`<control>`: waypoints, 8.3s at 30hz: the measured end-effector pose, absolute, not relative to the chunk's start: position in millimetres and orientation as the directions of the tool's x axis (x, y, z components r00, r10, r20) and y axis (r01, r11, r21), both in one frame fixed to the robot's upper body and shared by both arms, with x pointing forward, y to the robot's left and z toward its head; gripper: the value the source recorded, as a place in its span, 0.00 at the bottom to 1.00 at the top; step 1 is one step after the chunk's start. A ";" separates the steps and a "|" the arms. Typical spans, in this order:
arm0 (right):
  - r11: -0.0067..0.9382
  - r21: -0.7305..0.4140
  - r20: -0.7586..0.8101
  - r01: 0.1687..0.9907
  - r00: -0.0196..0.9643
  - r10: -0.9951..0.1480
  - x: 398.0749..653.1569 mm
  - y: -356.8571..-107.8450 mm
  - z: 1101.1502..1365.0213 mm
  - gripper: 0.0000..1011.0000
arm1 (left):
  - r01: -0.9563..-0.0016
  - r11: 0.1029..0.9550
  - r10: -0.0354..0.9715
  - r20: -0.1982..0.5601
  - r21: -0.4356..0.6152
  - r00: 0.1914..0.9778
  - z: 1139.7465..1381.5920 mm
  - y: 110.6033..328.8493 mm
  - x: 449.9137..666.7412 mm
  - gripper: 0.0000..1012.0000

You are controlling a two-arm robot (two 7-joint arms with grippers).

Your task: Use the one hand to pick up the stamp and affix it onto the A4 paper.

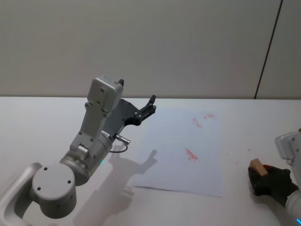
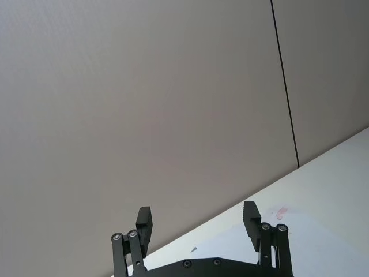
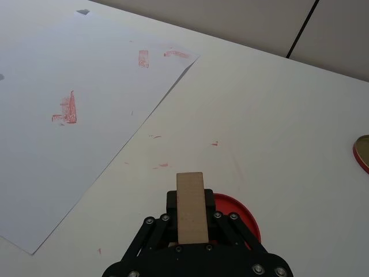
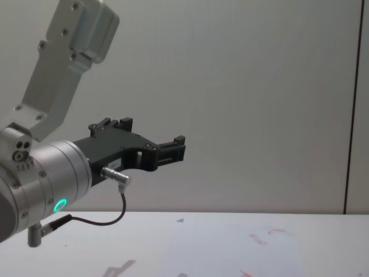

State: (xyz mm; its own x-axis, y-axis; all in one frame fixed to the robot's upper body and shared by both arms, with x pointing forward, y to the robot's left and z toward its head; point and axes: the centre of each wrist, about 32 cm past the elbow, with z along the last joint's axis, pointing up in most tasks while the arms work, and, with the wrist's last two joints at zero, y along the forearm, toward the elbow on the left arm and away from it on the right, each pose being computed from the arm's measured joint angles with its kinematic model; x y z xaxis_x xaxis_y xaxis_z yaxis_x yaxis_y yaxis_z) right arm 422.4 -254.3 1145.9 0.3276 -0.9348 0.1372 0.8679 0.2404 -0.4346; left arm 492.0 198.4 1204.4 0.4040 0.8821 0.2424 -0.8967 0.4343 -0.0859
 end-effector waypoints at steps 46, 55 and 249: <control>0.496 -0.199 0.143 0.845 0.526 -0.838 454.9 -219.4 1182.0 0.22 | -0.897 0.434 0.882 0.242 -0.086 0.404 1204.4 198.4 492.0 0.99; 0.600 -0.265 0.102 0.754 0.641 -0.761 465.8 -199.2 1175.0 0.22 | -0.897 0.434 0.882 0.242 -0.086 0.404 1204.4 198.4 492.0 0.99; 0.166 -0.532 0.163 0.830 0.293 -0.942 430.0 -266.0 1171.5 0.83 | -0.897 0.434 0.882 0.242 -0.086 0.404 1204.4 198.4 492.0 0.99</control>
State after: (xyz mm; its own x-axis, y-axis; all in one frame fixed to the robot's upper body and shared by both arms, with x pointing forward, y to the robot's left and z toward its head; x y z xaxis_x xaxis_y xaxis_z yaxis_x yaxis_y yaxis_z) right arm 430.0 -266.0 1171.5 0.2931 -0.9421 0.1630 0.8300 0.1661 -0.5324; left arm 492.0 198.4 1204.4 0.4040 0.8821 0.2424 -0.8967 0.4343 -0.0859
